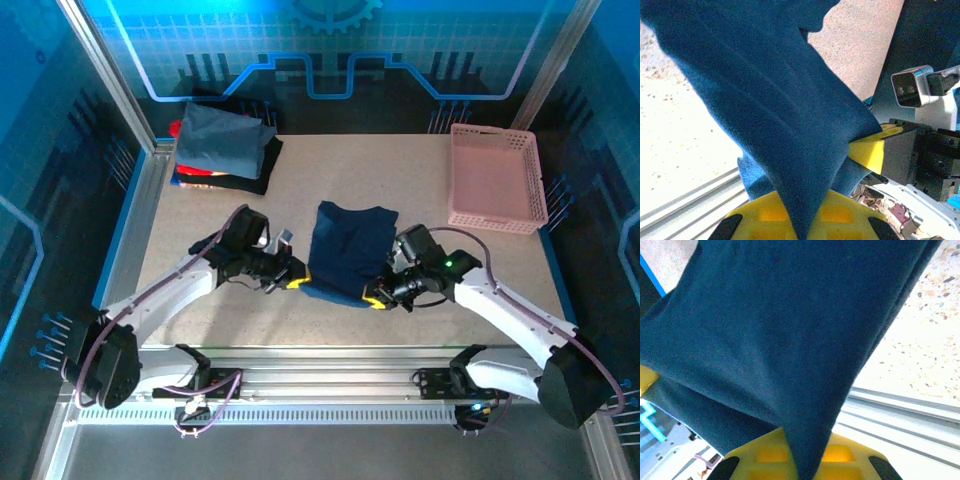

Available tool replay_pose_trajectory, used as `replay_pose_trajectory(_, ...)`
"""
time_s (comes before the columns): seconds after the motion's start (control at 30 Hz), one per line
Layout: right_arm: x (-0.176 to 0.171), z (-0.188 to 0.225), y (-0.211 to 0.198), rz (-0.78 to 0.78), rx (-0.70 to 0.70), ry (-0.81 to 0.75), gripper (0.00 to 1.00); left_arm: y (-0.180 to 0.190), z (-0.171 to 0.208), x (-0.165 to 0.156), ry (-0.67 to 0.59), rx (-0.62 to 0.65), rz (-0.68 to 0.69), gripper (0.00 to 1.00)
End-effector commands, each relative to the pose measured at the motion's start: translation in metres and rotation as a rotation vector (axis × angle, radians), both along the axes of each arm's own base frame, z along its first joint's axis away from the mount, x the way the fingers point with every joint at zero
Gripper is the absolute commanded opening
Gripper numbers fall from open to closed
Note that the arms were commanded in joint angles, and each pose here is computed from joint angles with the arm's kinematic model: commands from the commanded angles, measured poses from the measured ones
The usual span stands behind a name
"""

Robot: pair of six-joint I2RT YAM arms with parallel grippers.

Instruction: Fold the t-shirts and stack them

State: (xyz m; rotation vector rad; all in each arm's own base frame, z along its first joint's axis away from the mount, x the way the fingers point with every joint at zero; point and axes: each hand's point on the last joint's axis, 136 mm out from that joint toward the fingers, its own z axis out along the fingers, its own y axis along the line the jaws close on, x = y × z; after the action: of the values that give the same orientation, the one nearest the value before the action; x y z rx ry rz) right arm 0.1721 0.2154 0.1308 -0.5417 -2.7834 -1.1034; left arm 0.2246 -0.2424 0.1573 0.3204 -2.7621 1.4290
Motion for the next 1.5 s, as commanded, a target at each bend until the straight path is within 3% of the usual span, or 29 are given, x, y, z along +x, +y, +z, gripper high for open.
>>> replay_pose_trajectory(0.0, 0.010, -0.004, -0.029, -0.070, -0.079, 0.046, 0.00, -0.002, 0.006, 0.025, 0.092, 0.025, 0.080, 0.00)
replay_pose_trajectory(0.23, 0.091, 0.016, -0.051, -0.046, -0.057, -0.031, 0.01, -0.014, 0.019, 0.109, 0.031, 0.015, 0.095, 0.00)
replay_pose_trajectory(0.47, 0.153, -0.004, -0.066, -0.020, -0.063, -0.008, 0.03, -0.014, -0.005, 0.170, 0.046, 0.012, 0.106, 0.00)
replay_pose_trajectory(0.87, 0.213, -0.044, -0.076, -0.013, -0.062, 0.048, 0.14, 0.004, -0.054, 0.222, 0.084, 0.044, 0.149, 0.00)
replay_pose_trajectory(1.0, 0.232, -0.055, -0.081, -0.036, -0.067, 0.054, 0.23, 0.005, -0.070, 0.243, 0.097, 0.045, 0.170, 0.00)
replay_pose_trajectory(1.07, 0.250, -0.059, -0.085, -0.075, -0.057, 0.046, 0.35, 0.007, -0.071, 0.260, 0.088, 0.040, 0.194, 0.10)
replay_pose_trajectory(1.17, 0.285, -0.049, -0.092, -0.120, -0.057, -0.003, 0.46, 0.008, -0.058, 0.289, 0.056, 0.011, 0.230, 0.45)
replay_pose_trajectory(1.2, 0.294, -0.041, -0.094, -0.129, -0.057, -0.030, 0.50, 0.009, -0.051, 0.297, 0.040, 0.006, 0.241, 0.52)
replay_pose_trajectory(1.33, 0.317, 0.008, -0.102, -0.139, -0.102, -0.169, 0.53, 0.016, 0.002, 0.320, -0.082, -0.012, 0.263, 0.83)
replay_pose_trajectory(1.47, 0.291, 0.039, -0.097, -0.057, -0.166, -0.255, 0.55, 0.027, 0.041, 0.304, -0.195, 0.048, 0.222, 0.89)
